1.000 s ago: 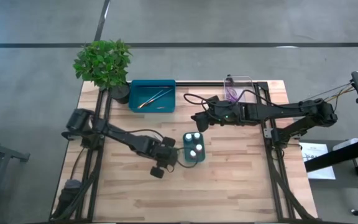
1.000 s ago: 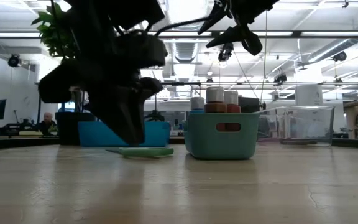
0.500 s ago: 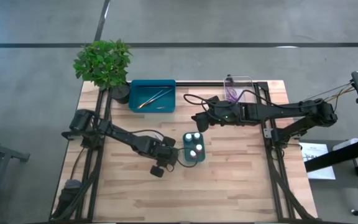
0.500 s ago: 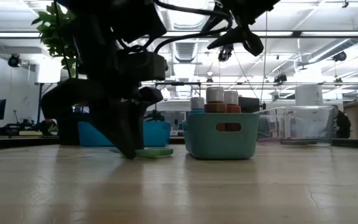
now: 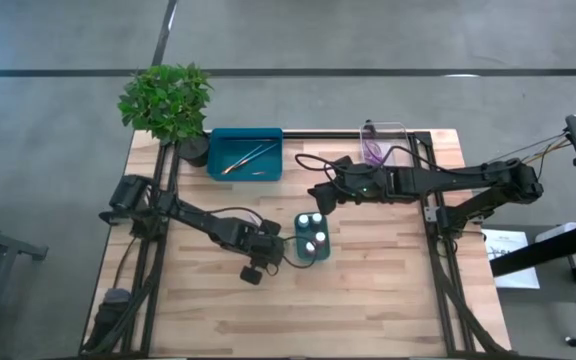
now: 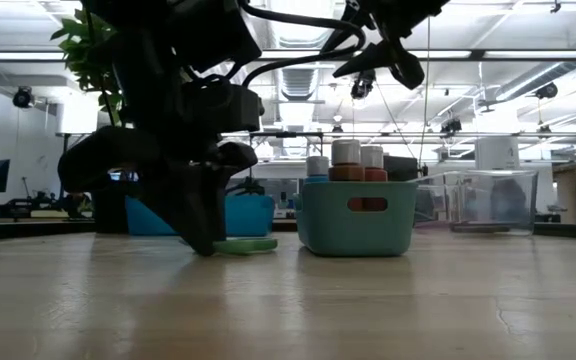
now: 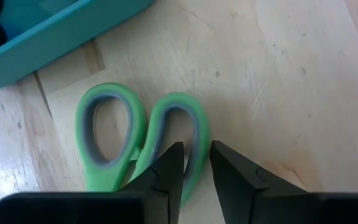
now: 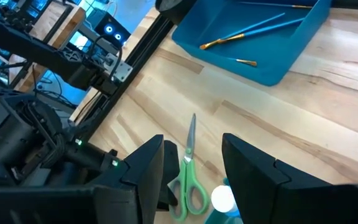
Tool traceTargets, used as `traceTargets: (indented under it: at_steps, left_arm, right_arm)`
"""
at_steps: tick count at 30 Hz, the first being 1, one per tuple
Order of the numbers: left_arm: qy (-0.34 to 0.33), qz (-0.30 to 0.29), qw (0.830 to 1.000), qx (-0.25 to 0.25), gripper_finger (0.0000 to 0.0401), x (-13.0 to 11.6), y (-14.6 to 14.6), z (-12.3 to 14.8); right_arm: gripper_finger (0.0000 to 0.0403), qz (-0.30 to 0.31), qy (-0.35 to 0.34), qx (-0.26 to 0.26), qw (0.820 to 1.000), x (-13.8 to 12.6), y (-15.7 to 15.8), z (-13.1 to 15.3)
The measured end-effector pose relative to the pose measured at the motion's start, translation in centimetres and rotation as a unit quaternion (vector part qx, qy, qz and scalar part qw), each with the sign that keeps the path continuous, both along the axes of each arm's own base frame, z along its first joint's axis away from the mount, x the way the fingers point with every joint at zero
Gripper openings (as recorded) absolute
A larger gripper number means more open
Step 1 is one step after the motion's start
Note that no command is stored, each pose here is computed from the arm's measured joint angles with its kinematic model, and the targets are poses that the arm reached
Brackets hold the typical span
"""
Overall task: Pick & Place Paint Supplies
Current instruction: Put the green scissors into the transparent bin
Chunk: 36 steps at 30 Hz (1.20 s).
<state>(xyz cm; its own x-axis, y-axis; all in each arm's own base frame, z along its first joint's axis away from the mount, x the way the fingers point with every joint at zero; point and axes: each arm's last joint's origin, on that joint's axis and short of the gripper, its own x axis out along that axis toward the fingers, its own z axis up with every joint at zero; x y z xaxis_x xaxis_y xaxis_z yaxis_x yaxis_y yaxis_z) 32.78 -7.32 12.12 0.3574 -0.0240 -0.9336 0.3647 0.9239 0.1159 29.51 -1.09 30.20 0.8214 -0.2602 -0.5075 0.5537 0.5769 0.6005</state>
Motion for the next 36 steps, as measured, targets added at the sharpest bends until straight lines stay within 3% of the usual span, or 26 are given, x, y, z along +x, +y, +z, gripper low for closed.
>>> traceTargets:
  at_steps: [8,15,24,30,36]
  left_arm:
    - [-0.007,0.024,1.000,-0.009,0.0017,0.2,-0.1,0.2]
    - [-0.018,0.036,0.999,-0.015,0.0022,0.4,-0.1,0.7]
    - [-0.089,0.065,0.994,-0.020,0.0017,0.2,0.0,4.6]
    - [-0.154,0.113,0.981,-0.030,0.0017,-0.3,0.3,7.7]
    - [-0.270,0.180,0.945,-0.048,0.0017,-0.6,0.7,11.7]
  right_arm:
    - [0.0162,0.004,-0.001,0.001,1.000,0.0,0.3,0.0]
    - [0.0162,0.007,-0.002,-0.002,1.000,0.0,0.5,0.0]
    - [0.0162,0.014,-0.031,-0.030,0.999,-0.1,1.3,1.0]
    - [0.0162,-0.004,-0.054,-0.057,0.997,-1.3,1.5,2.4]
    - [0.0162,-0.008,-0.077,-0.048,0.996,-2.1,1.7,3.4]
